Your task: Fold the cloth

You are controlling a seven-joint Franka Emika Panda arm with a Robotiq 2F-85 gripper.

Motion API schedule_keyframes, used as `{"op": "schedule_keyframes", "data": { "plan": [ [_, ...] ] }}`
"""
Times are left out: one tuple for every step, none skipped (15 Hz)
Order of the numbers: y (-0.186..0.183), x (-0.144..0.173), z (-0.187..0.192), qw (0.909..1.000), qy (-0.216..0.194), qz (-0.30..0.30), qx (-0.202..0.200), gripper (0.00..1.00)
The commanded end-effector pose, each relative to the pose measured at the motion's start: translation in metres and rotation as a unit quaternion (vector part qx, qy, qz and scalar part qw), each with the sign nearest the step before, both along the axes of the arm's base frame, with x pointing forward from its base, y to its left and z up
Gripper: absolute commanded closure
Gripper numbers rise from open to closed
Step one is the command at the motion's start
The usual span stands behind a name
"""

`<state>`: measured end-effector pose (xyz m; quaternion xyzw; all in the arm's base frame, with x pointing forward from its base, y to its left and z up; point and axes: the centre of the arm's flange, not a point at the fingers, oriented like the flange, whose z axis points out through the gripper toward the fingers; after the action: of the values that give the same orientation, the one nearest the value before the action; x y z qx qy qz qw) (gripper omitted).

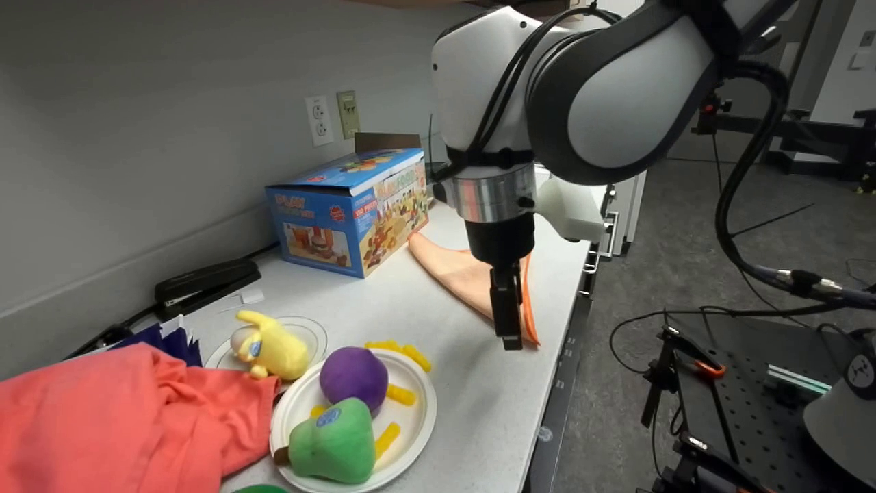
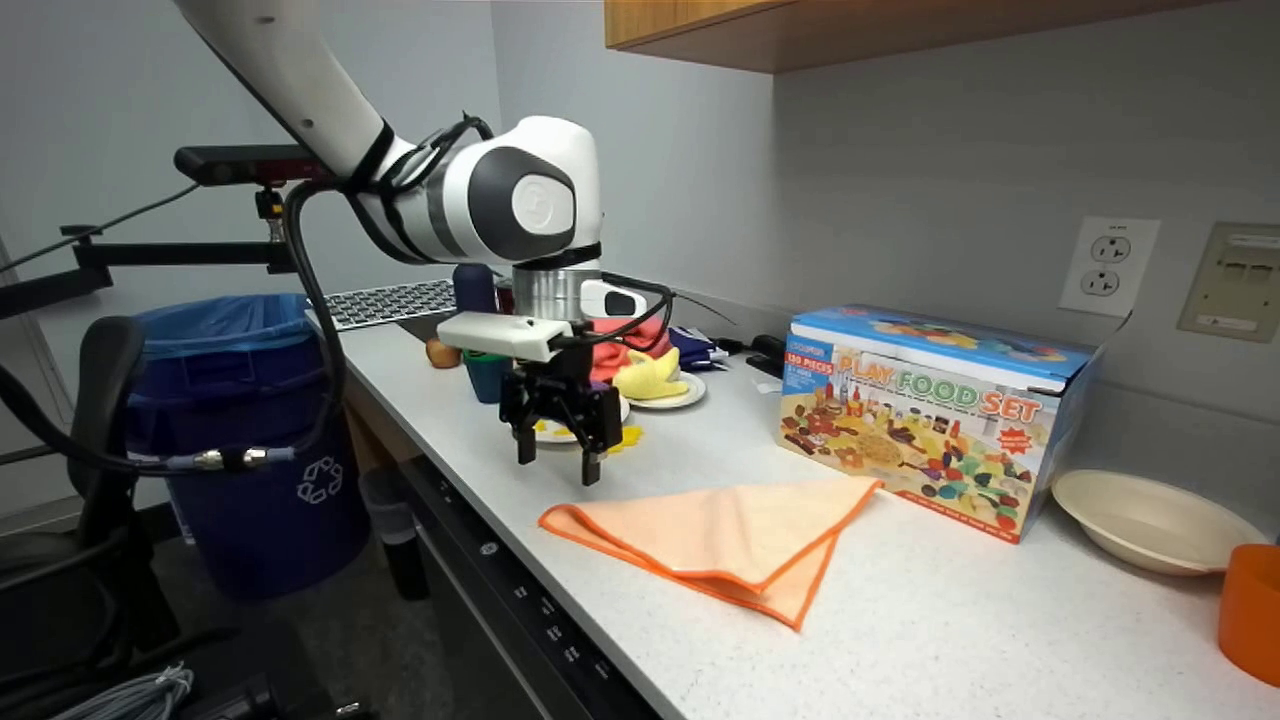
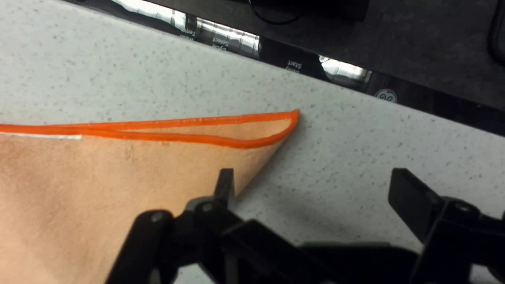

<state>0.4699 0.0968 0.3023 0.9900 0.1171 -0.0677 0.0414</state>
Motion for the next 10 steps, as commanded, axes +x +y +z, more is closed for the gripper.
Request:
{"op": "schedule_keyframes", "data": {
  "plan": [
    [0.017,0.017,-0.015,0.9979,0.030,0.052,-0.023,0.00],
    [0.020,0.021,-0.019,0.9970,0.035,0.061,-0.034,0.00],
    [0.022,0.023,-0.022,0.9961,0.032,0.069,-0.045,0.00],
    [0.023,0.026,-0.024,0.9950,0.031,0.077,-0.055,0.00],
    [0.025,0.029,-0.027,0.9940,0.030,0.085,-0.062,0.00],
    [0.023,0.029,-0.028,0.9930,0.033,0.091,-0.067,0.00],
    [0.025,0.030,-0.028,0.9921,0.037,0.095,-0.073,0.00],
    [0.021,0.026,-0.026,0.9911,0.041,0.098,-0.080,0.00],
    [0.021,0.025,-0.022,0.9898,0.045,0.101,-0.089,0.00],
    [0.020,0.023,-0.019,0.9889,0.046,0.103,-0.097,0.00]
  ]
}}
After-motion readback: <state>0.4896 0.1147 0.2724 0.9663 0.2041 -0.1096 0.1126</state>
